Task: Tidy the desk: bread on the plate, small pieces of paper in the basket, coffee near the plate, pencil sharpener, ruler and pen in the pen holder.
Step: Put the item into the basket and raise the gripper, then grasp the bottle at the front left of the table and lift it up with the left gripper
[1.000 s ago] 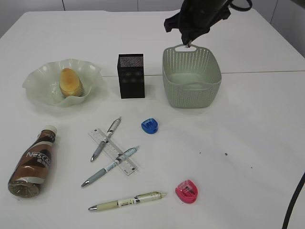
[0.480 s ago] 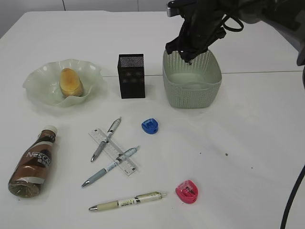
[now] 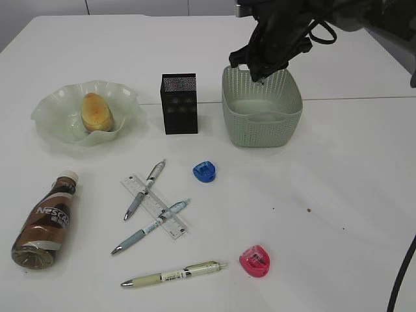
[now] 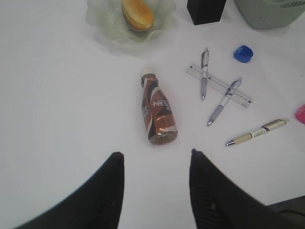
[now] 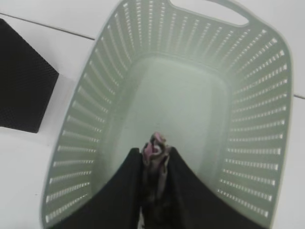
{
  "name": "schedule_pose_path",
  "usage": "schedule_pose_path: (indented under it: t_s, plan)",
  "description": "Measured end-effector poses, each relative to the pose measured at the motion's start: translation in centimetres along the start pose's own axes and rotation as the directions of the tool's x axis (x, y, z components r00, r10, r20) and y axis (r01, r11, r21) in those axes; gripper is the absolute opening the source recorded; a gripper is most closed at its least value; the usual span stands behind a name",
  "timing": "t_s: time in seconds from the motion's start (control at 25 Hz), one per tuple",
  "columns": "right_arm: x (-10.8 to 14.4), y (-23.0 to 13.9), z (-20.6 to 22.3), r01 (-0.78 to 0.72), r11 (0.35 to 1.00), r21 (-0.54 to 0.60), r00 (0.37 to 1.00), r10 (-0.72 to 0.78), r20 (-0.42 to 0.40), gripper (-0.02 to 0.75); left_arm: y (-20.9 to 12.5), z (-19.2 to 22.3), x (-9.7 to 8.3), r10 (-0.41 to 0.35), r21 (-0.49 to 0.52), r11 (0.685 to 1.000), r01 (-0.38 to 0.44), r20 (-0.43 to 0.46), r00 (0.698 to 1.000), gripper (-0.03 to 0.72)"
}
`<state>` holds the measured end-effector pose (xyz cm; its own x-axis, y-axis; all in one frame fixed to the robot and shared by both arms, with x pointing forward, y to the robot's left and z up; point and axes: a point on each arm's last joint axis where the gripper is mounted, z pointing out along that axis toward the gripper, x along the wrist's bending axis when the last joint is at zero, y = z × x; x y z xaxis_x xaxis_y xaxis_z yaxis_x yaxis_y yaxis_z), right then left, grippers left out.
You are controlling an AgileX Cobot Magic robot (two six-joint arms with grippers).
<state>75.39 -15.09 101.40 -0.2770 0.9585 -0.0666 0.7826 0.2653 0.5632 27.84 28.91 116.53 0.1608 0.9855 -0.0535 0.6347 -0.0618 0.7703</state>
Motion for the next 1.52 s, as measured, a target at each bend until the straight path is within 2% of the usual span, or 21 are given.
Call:
schedule_pose_path:
  t_s: [0.24, 0.36, 0.6, 0.96, 1.24, 1.52]
  plan:
    - [0.2, -0.4, 0.9, -0.021, 1.0, 0.018, 0.999, 0.021, -0.029, 0.389, 0.0, 0.0, -0.2, -0.006, -0.001, 1.0, 0.006, 0.018, 1.0, 0.331]
    - [0.3, -0.7, 1.6, -0.024, 0.999, 0.031, 0.999, 0.025, -0.029, 0.45, 0.0, 0.0, -0.2, -0.006, -0.001, 1.0, 0.006, 0.018, 1.0, 0.331]
    - [0.3, -0.9, 1.8, -0.029, 0.998, 0.052, 0.999, 0.03, -0.028, 0.468, 0.0, 0.0, -0.2, -0.009, -0.001, 1.0, 0.009, 0.027, 1.0, 0.331]
    - [0.2, -2.2, 0.3, -0.027, 0.972, 0.232, 0.999, 0.034, -0.026, 0.469, 0.1, 0.0, -0.9, -0.031, -0.003, 0.999, 0.032, 0.1, 0.994, 0.331]
    - [0.2, -2.2, -0.1, -0.045, 0.971, 0.237, 0.998, 0.051, -0.022, 0.457, 0.1, 0.0, -0.9, -0.033, -0.003, 0.999, 0.034, 0.102, 0.994, 0.331]
    - [0.0, -1.6, -3.4, -0.051, 0.978, 0.205, 0.998, 0.057, -0.022, 0.456, 0.1, 0.0, -0.9, -0.048, -0.002, 0.999, 0.049, 0.104, 0.993, 0.331]
